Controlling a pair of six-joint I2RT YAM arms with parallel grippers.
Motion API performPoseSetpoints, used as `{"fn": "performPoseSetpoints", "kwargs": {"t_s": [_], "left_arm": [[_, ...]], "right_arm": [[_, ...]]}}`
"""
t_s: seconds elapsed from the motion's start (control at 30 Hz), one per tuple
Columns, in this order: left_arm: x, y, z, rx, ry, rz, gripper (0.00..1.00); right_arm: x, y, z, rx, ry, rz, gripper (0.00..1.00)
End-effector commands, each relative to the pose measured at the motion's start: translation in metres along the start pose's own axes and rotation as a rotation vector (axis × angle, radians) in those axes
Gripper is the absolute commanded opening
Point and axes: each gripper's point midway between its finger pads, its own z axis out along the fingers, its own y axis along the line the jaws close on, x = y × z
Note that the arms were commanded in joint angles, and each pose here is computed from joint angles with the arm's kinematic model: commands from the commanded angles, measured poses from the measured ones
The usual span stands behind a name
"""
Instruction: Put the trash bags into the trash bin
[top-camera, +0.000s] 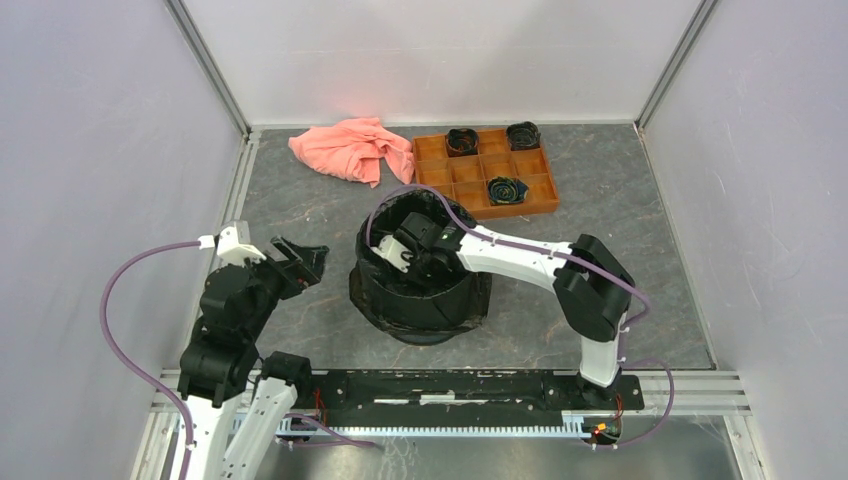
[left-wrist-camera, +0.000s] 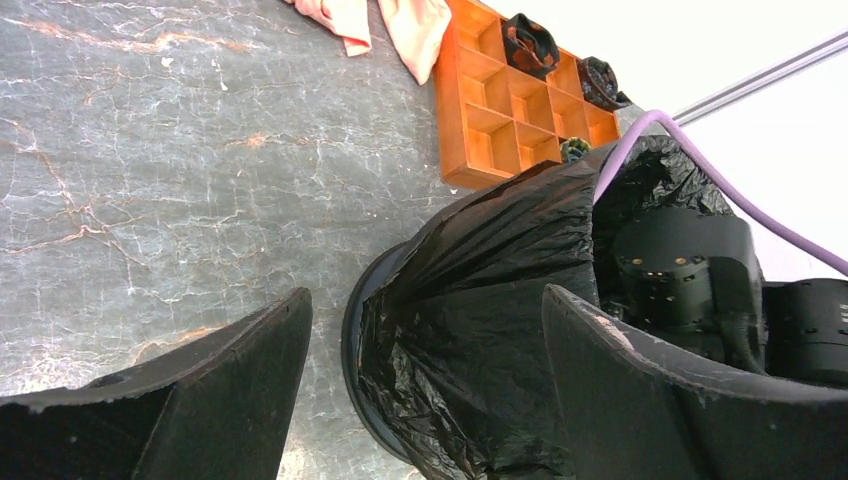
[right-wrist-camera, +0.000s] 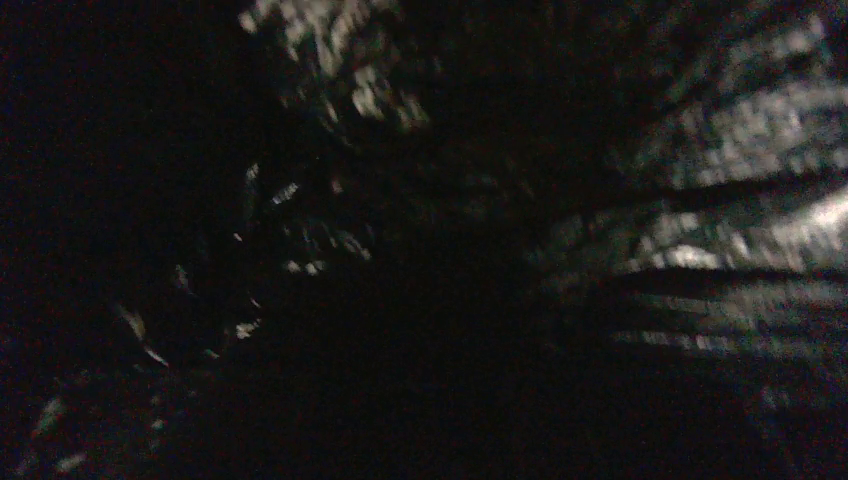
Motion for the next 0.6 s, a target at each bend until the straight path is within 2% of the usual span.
{"fn": "performPoseSetpoints", "kwargs": {"t_s": [0.0,0.13,0.37,0.57], "left_arm": [[-0.003,-0.007,-0.005,0.035,-0.001,0.039,0.91],[-0.002,-0.008,-0.006,0.038,0.007,0.031,0.91],[-0.004,-0.010,-0.003,0.035,0.014,0.027,0.91],[-0.008,-0.012,-0.003,0.037,0.009,0.036,0.91]], "right_arm": [[-0.004,0.006,0.020,-0.058,-0.003,-0.009,0.22],[-0.018,0.007,0.011,-0.069,-0.044,0.002,0.32],[-0.046,0.005,-0.049,-0.023,-0.210,0.027,0.55],[-0.054,0.007,-0.081,-0.005,-0.291,0.055,0.65]]}}
